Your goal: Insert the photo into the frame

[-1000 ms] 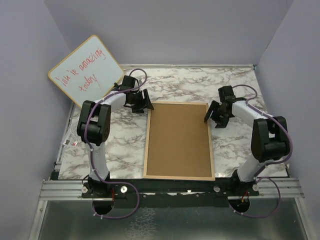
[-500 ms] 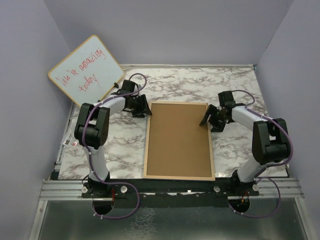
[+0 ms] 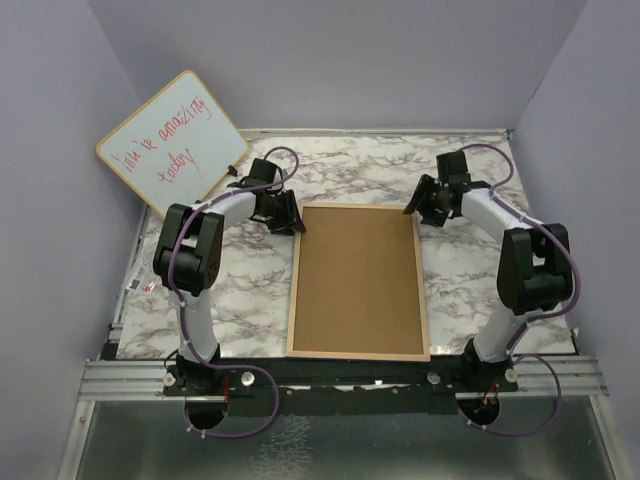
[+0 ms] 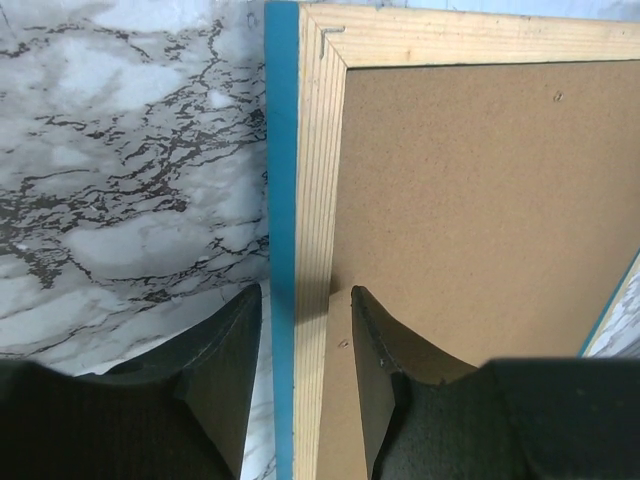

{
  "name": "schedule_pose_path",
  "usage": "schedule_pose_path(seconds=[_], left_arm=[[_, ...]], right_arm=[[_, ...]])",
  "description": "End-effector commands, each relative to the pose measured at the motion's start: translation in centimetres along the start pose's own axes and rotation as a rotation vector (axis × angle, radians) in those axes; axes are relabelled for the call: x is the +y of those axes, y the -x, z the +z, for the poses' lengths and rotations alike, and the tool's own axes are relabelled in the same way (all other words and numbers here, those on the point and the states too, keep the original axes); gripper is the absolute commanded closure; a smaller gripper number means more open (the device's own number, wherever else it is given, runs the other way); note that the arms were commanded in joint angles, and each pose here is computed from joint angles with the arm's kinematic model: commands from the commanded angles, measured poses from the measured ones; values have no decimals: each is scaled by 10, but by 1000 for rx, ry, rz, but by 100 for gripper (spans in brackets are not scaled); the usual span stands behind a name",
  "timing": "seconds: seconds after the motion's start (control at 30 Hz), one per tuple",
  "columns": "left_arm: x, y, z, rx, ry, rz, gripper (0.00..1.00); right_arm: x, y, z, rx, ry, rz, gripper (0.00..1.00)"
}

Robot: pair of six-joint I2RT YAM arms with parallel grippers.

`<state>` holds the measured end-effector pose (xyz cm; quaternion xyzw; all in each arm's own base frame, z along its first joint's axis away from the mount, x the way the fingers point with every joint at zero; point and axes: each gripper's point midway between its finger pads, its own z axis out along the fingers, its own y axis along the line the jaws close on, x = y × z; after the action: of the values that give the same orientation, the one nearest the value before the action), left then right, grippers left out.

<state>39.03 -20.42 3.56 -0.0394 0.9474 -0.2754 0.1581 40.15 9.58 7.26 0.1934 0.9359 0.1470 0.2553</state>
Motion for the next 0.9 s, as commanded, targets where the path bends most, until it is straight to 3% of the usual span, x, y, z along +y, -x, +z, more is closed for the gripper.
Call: schedule_pose_path(seconds=[0.0, 0.23, 0.4, 0.87], left_arm=[[11, 0, 11, 17, 42, -1, 57], [11, -4, 16, 40, 32, -11, 60], [12, -6, 18, 49, 29, -22, 60], [-8, -21, 30, 118, -39, -24, 59]], right_arm=[[-3, 15, 20, -19, -30, -23, 42], [-10, 24, 35, -13, -79, -22, 47], [-33, 14, 31, -1, -158, 25, 44], [6, -71, 9, 278, 246, -14, 37]])
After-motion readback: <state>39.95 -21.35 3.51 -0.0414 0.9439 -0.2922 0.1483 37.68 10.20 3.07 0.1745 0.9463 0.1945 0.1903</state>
